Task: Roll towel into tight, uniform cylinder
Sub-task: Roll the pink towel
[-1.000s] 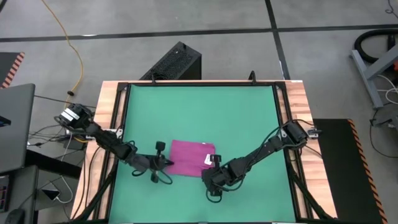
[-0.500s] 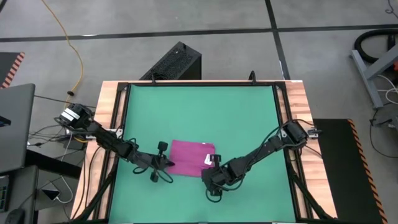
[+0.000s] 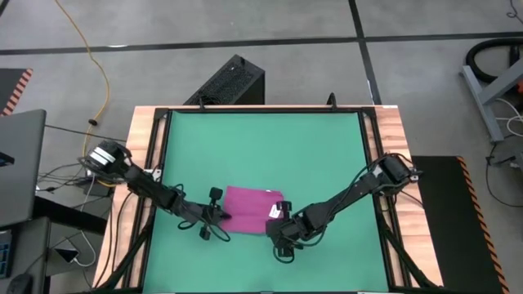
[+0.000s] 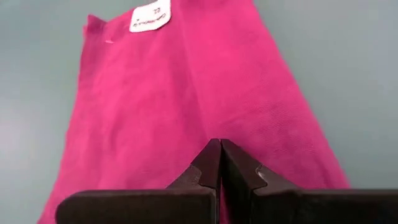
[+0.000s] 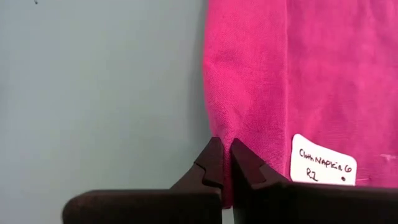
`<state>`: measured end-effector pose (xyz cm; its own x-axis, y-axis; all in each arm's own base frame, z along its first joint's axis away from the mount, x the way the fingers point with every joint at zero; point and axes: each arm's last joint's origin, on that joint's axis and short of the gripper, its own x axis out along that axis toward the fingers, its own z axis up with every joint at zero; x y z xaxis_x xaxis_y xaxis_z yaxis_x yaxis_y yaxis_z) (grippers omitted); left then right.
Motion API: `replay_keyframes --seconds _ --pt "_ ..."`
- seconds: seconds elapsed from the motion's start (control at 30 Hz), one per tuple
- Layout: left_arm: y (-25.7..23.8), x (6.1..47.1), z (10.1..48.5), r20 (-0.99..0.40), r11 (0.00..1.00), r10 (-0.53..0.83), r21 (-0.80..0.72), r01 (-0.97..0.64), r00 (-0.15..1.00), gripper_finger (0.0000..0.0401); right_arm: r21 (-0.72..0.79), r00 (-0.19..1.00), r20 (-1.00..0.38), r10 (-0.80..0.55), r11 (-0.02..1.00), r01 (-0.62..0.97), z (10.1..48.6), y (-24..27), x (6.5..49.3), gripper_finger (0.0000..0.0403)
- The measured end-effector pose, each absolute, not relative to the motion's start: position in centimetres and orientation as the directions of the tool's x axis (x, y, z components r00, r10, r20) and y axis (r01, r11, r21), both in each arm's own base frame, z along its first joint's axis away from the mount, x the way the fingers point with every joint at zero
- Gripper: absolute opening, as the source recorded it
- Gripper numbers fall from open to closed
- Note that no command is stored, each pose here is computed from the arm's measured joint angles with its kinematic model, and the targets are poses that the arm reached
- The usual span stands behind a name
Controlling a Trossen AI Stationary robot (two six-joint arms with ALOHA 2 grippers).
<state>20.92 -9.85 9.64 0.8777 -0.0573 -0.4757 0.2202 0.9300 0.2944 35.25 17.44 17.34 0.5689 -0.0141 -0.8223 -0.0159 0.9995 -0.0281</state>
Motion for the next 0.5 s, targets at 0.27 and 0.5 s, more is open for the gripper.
replay_keyframes --seconds 0.27,0.5 --pt "-10.4 20.9 8.1 -0.508 0.939 -0.059 0.264 0.220 0.859 0.0000 0.071 0.529 -0.849 0.005 0.992 0.103 17.2 16.3 35.5 0.0016" --pt "-10.4 20.8 8.1 -0.515 0.947 -0.070 0.236 0.220 0.854 0.0000 0.183 0.556 -0.828 0.071 0.972 0.148 17.5 15.0 36.6 0.0016"
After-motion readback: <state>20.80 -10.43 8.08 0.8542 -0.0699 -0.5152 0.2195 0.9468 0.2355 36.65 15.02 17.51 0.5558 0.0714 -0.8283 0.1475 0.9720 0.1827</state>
